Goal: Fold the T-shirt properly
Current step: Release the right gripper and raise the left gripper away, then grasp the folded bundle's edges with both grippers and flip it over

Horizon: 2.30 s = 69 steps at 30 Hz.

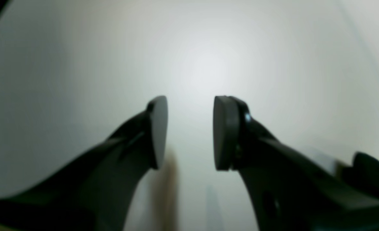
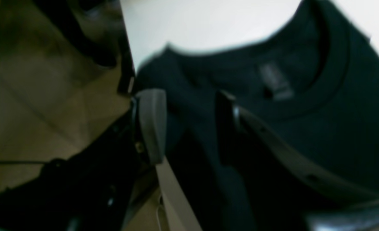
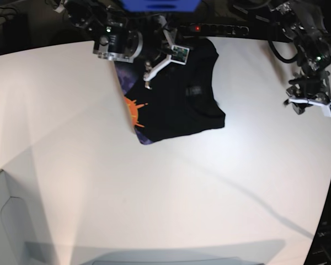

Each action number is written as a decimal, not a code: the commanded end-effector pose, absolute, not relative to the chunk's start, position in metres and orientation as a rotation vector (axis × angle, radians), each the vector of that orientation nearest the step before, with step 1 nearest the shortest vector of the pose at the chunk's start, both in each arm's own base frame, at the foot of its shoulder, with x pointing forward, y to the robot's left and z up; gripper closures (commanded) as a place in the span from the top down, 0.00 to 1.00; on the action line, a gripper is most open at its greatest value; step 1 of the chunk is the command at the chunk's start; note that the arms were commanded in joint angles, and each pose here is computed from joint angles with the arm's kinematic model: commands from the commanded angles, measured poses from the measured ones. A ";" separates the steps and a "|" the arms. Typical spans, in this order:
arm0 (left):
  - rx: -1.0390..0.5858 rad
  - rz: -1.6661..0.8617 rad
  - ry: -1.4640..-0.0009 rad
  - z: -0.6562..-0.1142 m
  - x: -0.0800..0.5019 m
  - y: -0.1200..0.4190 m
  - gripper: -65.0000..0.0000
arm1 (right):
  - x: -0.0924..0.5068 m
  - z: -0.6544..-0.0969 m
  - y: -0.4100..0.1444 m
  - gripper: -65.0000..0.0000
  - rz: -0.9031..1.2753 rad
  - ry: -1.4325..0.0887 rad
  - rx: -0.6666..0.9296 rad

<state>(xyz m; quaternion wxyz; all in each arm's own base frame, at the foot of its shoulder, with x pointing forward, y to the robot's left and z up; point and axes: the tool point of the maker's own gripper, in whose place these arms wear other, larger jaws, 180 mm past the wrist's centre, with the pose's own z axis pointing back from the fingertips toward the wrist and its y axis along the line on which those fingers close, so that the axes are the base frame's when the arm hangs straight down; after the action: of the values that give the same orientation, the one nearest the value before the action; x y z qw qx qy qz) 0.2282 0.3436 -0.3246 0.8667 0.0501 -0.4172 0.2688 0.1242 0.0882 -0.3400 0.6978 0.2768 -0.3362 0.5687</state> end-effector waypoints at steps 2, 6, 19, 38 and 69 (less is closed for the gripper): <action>0.131 0.567 -0.928 -0.308 0.231 0.354 0.36 | 0.134 -0.325 0.093 0.40 1.258 -0.811 0.644; 0.160 0.601 -0.940 -0.303 0.224 0.368 0.36 | 0.154 -0.320 0.094 0.41 1.198 -0.851 0.630; 0.081 0.649 -0.919 -0.318 0.218 0.350 0.36 | 0.152 -0.387 0.086 0.41 1.155 -0.646 0.619; -0.582 0.539 -0.701 -0.358 0.211 0.155 0.68 | 0.253 -0.314 0.023 0.41 0.918 -0.956 0.406; -0.696 0.428 -0.371 -0.440 0.196 0.073 0.00 | 0.331 -0.340 -0.006 0.00 0.659 -0.951 0.410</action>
<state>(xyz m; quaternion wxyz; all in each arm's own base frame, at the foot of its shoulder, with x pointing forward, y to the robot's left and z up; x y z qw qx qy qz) 0.2045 0.0679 -0.4315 0.8894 -0.3564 -0.1986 0.2061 0.3245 -0.0112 -0.3542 0.8322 0.1845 -0.4250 0.3045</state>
